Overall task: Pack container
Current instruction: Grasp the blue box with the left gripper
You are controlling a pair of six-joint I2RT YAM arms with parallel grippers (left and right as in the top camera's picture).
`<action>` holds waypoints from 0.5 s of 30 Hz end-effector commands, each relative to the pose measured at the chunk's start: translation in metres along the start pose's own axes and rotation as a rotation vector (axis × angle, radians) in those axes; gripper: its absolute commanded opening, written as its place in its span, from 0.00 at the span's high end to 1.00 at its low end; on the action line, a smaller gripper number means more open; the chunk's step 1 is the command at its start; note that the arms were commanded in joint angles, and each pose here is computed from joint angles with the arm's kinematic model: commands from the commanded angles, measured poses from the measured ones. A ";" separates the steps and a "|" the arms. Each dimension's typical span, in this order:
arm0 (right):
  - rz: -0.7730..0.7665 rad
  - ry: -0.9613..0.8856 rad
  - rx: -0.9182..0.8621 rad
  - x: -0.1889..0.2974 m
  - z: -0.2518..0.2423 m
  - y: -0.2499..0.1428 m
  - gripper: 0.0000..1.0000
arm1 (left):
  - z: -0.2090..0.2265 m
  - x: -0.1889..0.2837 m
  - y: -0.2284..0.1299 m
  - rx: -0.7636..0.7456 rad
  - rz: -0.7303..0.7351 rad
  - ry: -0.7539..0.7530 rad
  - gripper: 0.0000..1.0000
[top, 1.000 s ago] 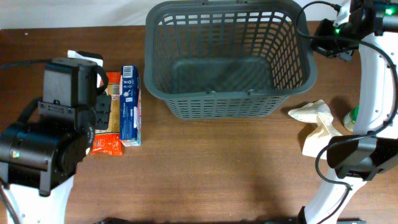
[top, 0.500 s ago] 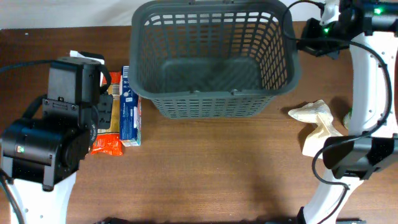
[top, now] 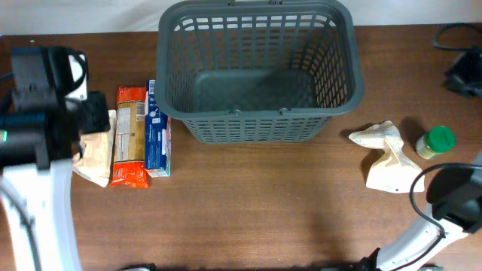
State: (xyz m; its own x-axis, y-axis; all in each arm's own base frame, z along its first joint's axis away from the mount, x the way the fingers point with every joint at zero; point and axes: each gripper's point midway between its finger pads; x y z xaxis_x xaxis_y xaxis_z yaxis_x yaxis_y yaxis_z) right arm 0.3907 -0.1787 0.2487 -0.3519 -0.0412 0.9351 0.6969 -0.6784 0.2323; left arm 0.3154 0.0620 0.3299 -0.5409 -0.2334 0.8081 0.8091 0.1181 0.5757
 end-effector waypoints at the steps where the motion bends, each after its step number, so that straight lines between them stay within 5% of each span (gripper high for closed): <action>1: -0.126 -0.052 -0.054 0.049 -0.030 0.005 0.94 | -0.022 -0.049 -0.006 -0.021 0.142 -0.140 0.28; 2: -0.130 -0.057 -0.070 0.053 -0.036 0.004 0.82 | -0.024 -0.061 -0.007 -0.027 0.174 -0.141 0.21; 3: -0.126 -0.064 -0.092 0.056 -0.045 0.002 0.49 | -0.026 -0.074 -0.010 -0.031 0.212 -0.142 0.16; 4: -0.119 -0.069 -0.103 0.057 -0.049 0.001 0.05 | -0.028 -0.085 -0.012 -0.036 0.240 -0.142 0.15; 10: -0.116 -0.080 -0.113 0.057 -0.054 0.000 0.01 | -0.042 -0.166 -0.044 -0.195 0.476 -0.181 0.18; 15: -0.116 -0.080 -0.113 0.057 -0.054 0.000 0.01 | -0.075 -0.212 -0.066 -0.260 0.571 -0.367 0.17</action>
State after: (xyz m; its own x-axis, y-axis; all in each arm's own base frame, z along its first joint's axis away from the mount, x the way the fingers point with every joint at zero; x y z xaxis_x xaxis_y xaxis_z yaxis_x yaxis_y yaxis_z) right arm 0.3399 -0.2204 0.2844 -0.3729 0.0831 0.9241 0.5824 -0.7544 0.3028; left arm 0.3895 0.0449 0.1369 -0.0731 0.0417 0.9965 0.9962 -0.0439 0.0749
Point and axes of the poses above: each gripper's point midway between its finger pads, its own x axis back along the fingers, its own z axis along the line the jaws close on, y = z × x, and after that the axes turned 3 degrees about x, right-handed
